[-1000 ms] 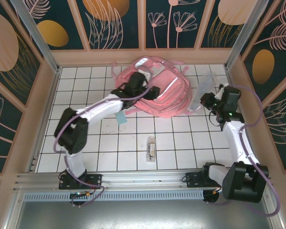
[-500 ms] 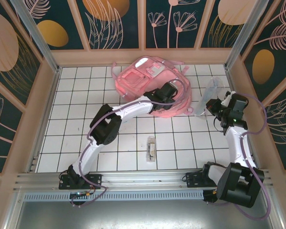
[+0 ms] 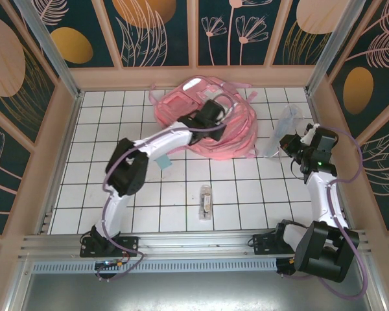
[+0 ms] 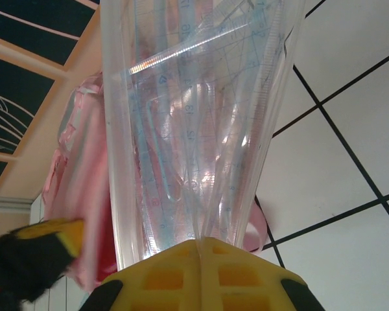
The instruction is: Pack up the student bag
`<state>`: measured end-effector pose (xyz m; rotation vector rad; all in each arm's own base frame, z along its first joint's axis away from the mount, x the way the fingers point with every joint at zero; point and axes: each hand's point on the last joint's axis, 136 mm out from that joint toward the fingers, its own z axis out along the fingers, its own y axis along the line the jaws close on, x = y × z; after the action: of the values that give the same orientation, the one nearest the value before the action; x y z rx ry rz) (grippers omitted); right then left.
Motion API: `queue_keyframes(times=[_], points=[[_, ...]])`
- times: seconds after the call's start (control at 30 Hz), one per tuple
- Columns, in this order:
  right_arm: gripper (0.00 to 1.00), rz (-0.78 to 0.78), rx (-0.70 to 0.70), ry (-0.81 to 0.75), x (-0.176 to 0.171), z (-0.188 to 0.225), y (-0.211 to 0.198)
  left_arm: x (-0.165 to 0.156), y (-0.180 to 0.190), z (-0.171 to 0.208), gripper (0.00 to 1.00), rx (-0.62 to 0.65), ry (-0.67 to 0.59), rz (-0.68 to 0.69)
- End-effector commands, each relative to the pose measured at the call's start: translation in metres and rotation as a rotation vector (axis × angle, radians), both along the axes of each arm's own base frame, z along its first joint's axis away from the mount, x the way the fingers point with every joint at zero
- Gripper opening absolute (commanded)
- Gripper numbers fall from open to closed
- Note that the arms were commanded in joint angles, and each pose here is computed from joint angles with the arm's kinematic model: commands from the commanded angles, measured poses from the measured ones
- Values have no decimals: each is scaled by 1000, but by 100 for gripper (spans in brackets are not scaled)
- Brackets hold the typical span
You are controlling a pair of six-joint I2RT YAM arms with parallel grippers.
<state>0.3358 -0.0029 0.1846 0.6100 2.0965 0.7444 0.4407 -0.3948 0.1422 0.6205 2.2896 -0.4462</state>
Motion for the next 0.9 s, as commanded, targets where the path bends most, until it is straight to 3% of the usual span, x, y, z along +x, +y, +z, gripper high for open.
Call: queue_keyframes(times=[0.0, 0.27, 0.6, 0.87], points=[[0, 60, 2, -52, 7, 9, 8, 6, 6, 89, 0, -315, -3, -19], [0, 204, 68, -23, 25, -4, 71, -2, -1, 127, 0, -603, 155, -106], [0, 346, 201, -79, 84, -7, 169, -15, -7, 145, 0, -734, 201, -144], [0, 411, 317, -129, 132, -12, 223, -21, -4, 149, 0, -787, 214, -136]])
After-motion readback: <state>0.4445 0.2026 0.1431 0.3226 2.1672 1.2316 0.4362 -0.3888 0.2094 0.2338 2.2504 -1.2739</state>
